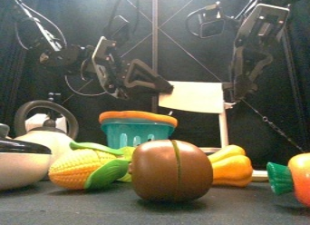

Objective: Cut squash

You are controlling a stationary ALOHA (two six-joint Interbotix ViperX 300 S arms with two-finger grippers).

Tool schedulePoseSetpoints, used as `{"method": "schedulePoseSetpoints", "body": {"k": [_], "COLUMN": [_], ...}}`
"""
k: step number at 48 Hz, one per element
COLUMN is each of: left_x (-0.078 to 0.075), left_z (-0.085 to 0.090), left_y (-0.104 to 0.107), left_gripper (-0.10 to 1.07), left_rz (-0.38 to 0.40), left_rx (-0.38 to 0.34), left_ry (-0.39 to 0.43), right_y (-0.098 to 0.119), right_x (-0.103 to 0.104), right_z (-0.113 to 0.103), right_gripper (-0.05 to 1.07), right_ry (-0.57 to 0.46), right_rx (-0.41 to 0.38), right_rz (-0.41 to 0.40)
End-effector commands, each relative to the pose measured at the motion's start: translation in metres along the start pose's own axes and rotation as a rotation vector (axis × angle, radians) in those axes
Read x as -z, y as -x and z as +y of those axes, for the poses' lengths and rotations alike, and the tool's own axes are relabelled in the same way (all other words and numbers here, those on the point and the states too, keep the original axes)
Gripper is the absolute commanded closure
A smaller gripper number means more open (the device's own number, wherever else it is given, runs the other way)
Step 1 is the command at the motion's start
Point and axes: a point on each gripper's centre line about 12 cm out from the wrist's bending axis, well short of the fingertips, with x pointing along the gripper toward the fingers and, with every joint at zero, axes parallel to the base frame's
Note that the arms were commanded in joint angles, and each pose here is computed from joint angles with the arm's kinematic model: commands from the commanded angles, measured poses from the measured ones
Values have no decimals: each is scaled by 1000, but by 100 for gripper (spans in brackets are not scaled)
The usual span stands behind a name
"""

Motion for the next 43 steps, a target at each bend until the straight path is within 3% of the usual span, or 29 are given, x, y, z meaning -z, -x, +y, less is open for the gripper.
{"method": "schedulePoseSetpoints", "body": {"k": [1,9,20,43], "left_x": [-2,10,21,36], "left_z": [-6,-24,-41,-43], "left_y": [-2,-6,-10,-18], "left_gripper": [49,49,49,49], "left_rz": [-10,23,43,80], "left_rx": [18,76,119,111], "left_ry": [-7,-37,-43,-15], "right_y": [12,7,-3,-20], "right_x": [-5,6,13,22], "right_z": [7,31,46,46], "right_gripper": [76,76,76,76], "right_ry": [6,71,100,82], "right_rx": [-28,-76,-103,-95], "right_rz": [-42,-41,-24,36]}}
